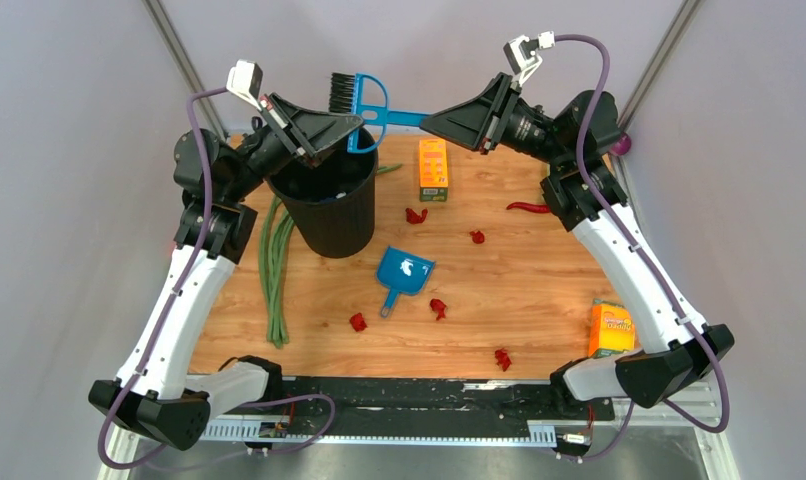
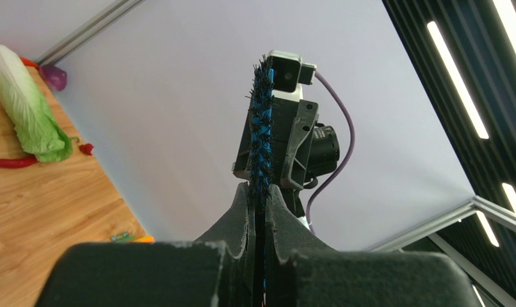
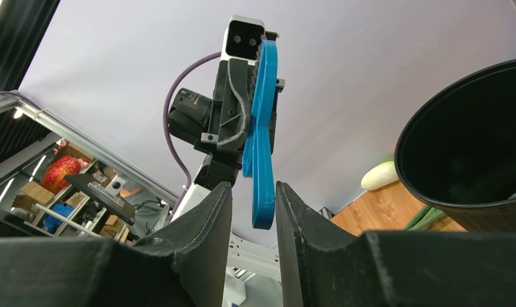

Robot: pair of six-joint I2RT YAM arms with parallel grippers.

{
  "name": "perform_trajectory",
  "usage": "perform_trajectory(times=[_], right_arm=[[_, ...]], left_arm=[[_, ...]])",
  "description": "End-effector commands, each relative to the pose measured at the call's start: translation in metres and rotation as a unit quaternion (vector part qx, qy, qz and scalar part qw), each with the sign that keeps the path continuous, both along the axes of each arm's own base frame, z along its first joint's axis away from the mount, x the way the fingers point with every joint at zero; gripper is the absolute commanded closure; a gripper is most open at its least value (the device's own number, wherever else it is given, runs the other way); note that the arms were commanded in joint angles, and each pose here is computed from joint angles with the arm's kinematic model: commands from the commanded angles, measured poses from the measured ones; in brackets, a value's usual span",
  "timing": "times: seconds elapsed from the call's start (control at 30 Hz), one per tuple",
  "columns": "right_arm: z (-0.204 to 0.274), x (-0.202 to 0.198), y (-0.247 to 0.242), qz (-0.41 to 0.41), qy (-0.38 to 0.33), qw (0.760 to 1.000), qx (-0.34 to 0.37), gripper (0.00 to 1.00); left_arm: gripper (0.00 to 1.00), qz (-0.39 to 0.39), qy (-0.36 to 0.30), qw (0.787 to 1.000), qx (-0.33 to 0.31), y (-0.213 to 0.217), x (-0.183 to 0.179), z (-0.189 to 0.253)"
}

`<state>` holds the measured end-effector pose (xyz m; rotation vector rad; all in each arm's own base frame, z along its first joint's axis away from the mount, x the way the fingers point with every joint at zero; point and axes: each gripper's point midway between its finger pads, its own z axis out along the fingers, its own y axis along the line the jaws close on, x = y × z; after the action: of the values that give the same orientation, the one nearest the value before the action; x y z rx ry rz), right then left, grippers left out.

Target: Sweep away the paper scraps from the table

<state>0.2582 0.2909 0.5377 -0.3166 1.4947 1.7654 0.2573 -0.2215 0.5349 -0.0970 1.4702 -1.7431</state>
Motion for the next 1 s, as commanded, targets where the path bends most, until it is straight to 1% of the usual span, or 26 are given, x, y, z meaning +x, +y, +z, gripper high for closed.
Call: perform_trajectory(times=[0.0, 0.2, 0.3, 0.37, 0.4, 0.43, 0.5, 0.53, 0.6, 0.73, 0.83, 0.9, 0.97], right_arm=[[0.019, -0.012, -0.006, -0.002, -0.031, 0.999, 0.019, 0.69], [0.016, -0.012, -0.005, -0.002, -0.026, 0.999, 0.019, 0.8], [0.015, -0.011, -0.006, -0.004, -0.022, 1.0, 0.019, 0.81], [0.014, -0.011, -0.006, -0.004, -0.021, 1.0, 0.019, 0.77], [0.015, -0.012, -0.006, -0.004, -0.022, 1.0, 0.019, 0.63], [0.015, -0.012, -0.006, -0.005, -0.02, 1.0, 0.019, 0.57], [0.015, -0.01, -0.006, -0.008, -0.018, 1.0, 0.021, 0.52], [0.015, -0.01, -0.007, -0.009, -0.018, 1.0, 0.022, 0.53], [0.016, -0.01, -0.006, -0.009, -0.018, 1.0, 0.022, 0.59], [0.016, -0.008, -0.006, -0.011, -0.017, 1.0, 0.022, 0.77], [0.015, -0.008, -0.007, -0.013, -0.017, 1.0, 0.022, 0.87], [0.015, -0.008, -0.007, -0.012, -0.017, 1.0, 0.021, 0.92], [0.014, -0.009, -0.007, -0.012, -0.016, 1.0, 0.02, 0.92]], left_arm=[[1.0, 0.006, -0.018, 1.0, -0.001, 0.002, -0.007, 0.008], [1.0, 0.007, -0.017, 1.0, 0.004, 0.002, -0.008, 0.006], [1.0, 0.006, -0.015, 1.0, 0.009, 0.002, -0.01, 0.004], [1.0, 0.007, -0.013, 1.0, 0.011, 0.002, -0.01, 0.002], [1.0, 0.006, -0.013, 1.0, 0.012, 0.002, -0.01, 0.002], [1.0, 0.007, -0.013, 1.0, 0.012, 0.002, -0.011, 0.001], [1.0, 0.008, -0.013, 1.0, 0.011, 0.002, -0.012, 0.002], [1.0, 0.008, -0.013, 1.0, 0.011, 0.003, -0.012, 0.002], [1.0, 0.01, -0.012, 1.0, 0.012, 0.003, -0.012, 0.002], [1.0, 0.01, -0.013, 1.0, 0.013, 0.003, -0.012, 0.002], [1.0, 0.01, -0.012, 1.0, 0.014, 0.003, -0.012, 0.001], [1.0, 0.012, -0.011, 1.0, 0.015, 0.003, -0.011, 0.0], [1.0, 0.015, -0.009, 1.0, 0.015, 0.003, -0.01, -0.002]])
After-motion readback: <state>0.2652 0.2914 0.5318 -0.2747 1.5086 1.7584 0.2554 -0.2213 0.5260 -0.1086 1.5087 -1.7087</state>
